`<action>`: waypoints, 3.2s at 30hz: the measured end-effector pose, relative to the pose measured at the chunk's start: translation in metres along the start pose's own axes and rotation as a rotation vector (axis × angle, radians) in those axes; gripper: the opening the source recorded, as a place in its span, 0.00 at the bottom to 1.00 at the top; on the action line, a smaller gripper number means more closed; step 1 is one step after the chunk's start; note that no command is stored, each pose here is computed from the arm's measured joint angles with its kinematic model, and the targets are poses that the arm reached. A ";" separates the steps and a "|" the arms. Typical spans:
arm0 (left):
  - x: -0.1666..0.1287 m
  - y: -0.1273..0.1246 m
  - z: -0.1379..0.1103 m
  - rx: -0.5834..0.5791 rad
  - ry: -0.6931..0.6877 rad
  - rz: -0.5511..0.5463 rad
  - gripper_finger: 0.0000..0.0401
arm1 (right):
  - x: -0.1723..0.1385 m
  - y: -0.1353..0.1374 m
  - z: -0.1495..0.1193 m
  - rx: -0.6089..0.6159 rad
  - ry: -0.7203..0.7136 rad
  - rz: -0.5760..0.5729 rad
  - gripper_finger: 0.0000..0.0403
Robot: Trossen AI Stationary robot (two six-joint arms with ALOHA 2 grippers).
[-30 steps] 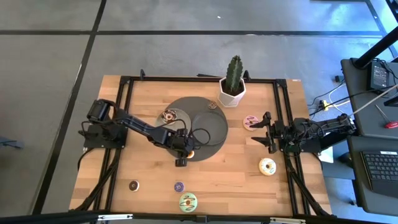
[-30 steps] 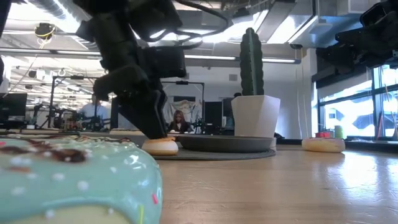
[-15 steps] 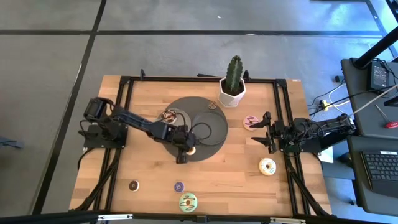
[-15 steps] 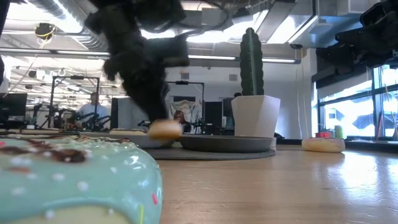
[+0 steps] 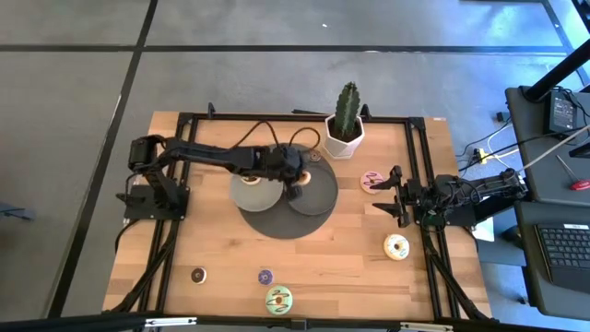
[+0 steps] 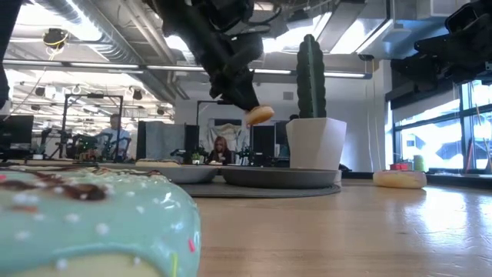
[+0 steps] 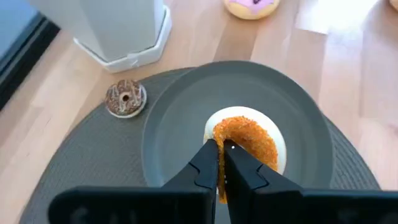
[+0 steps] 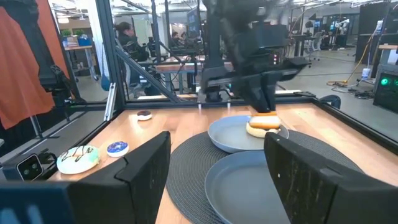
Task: Pick & Place donuts
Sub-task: Put the small yellow donut on the dark gray plate, then put the large purple donut on the light gray plate
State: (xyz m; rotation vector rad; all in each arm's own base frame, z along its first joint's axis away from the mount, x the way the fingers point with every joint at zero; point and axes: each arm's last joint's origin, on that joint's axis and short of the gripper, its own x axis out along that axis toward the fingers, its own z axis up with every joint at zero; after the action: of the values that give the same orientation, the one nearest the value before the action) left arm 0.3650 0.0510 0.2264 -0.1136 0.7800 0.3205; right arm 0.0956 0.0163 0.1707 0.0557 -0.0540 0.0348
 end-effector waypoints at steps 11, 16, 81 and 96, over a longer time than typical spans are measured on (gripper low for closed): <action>0.037 0.020 -0.007 -0.020 0.015 -0.028 0.02 | 0.000 0.000 0.000 -0.026 0.000 0.000 0.64; 0.058 0.024 -0.017 -0.033 0.058 -0.056 0.03 | 0.000 0.000 0.000 -0.026 -0.001 0.000 0.64; 0.059 0.084 0.004 -0.280 -0.158 0.041 0.33 | 0.000 0.000 0.000 -0.026 0.000 0.000 0.64; 0.057 0.087 0.005 -0.244 -0.151 -0.053 0.32 | 0.000 -0.004 0.001 0.267 -0.033 -0.151 0.64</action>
State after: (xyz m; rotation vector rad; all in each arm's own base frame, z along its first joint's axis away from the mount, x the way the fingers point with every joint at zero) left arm 0.3783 0.1479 0.1908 -0.3352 0.5851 0.3689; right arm 0.0961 0.0118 0.1714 0.3275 -0.0778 -0.1106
